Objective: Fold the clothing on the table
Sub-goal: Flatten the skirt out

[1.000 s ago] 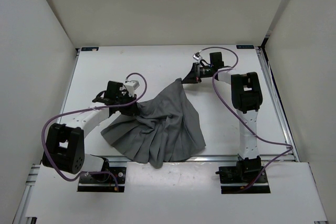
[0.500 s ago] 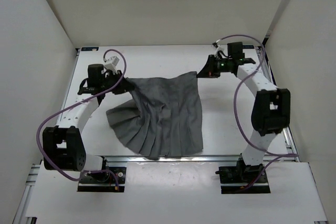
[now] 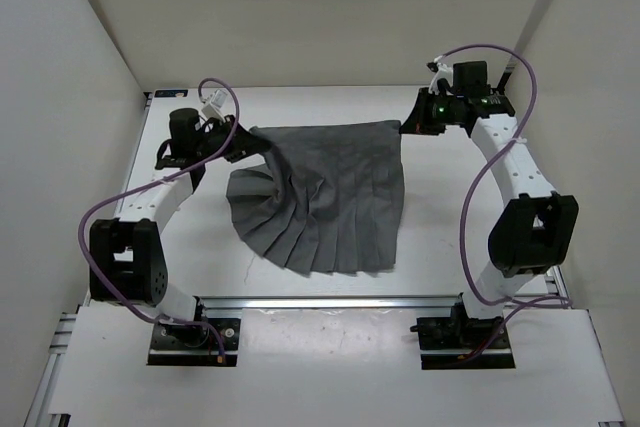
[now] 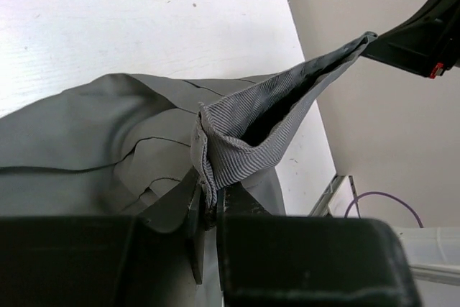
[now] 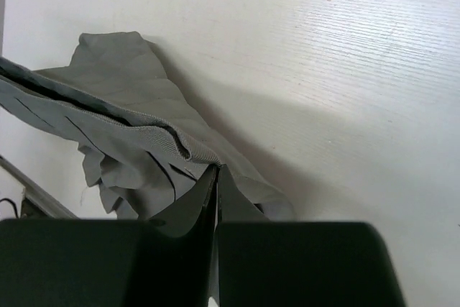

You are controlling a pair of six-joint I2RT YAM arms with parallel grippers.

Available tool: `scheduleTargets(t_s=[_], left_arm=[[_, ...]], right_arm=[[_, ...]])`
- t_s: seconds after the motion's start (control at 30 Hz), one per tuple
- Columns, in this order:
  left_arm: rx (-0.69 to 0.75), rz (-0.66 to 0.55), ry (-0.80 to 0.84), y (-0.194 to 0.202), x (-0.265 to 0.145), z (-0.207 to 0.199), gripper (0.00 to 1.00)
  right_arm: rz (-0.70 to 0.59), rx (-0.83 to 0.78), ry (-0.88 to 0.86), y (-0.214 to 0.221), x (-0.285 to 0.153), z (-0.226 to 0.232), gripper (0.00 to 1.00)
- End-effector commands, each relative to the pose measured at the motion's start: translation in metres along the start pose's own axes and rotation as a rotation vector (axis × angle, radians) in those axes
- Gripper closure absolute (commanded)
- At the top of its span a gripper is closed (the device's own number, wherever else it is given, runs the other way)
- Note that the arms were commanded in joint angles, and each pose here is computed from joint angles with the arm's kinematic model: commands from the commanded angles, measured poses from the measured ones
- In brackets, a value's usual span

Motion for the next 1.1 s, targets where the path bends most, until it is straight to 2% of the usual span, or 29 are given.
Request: scheduleTargets(t_s=[0.0, 0.13, 0.23, 0.4, 0.43, 0.53, 0.67, 0.77, 0.93, 1.07], left_arm=[[0.062, -0.082, 0.08, -0.025, -0.012, -0.026, 1.0], [0.055, -0.021, 0.076, 0.004, -0.017, -0.033, 1.0], [0.038, 0.055, -0.019, 0.051, -0.024, -0.023, 1.0], [-0.032, 0.219, -0.217, 0.137, -0.051, 0.013, 1.0], [-0.032, 0.211, -0.255, 0.141, -0.058, 0.018, 1.0], [-0.026, 0.241, -0.429, 0.166, -0.073, 0.05, 1.0], [-0.034, 0.186, -0.563, 0.161, -0.072, 0.078, 1.0], [-0.037, 0.156, -0.632, 0.145, -0.068, 0.092, 1.0], [-0.054, 0.136, -0.636, 0.124, -0.059, 0.099, 1.0], [-0.036, 0.117, -0.615, 0.124, -0.059, 0.094, 1.0]], right_arm=[[-0.083, -0.056, 0.105, -0.014, -0.035, 0.01, 0.99], [-0.045, -0.011, 0.053, -0.003, -0.047, 0.015, 1.0], [0.027, -0.006, 0.04, 0.037, -0.048, 0.029, 1.0], [0.345, 0.098, -0.029, 0.153, -0.024, 0.047, 1.0], [0.412, 0.111, -0.046, 0.178, -0.021, 0.049, 1.0], [0.493, 0.18, -0.107, 0.219, -0.019, 0.046, 1.0], [0.488, 0.257, -0.096, 0.222, -0.008, 0.02, 0.99], [0.49, 0.246, -0.075, 0.21, 0.014, 0.007, 1.0], [0.534, 0.229, -0.085, 0.203, 0.041, -0.001, 1.0], [0.513, 0.172, -0.123, 0.198, 0.046, 0.007, 1.0]])
Point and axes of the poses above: each gripper's point midway between its finger pads, its own x axis out along the fingers, its own z axis along the line the jaws close on, y = z × x, the point moved 8 cm from there along -x, back along the fingers, and after that the axes turned 4 degrees about -x, right-handed, at the moved point
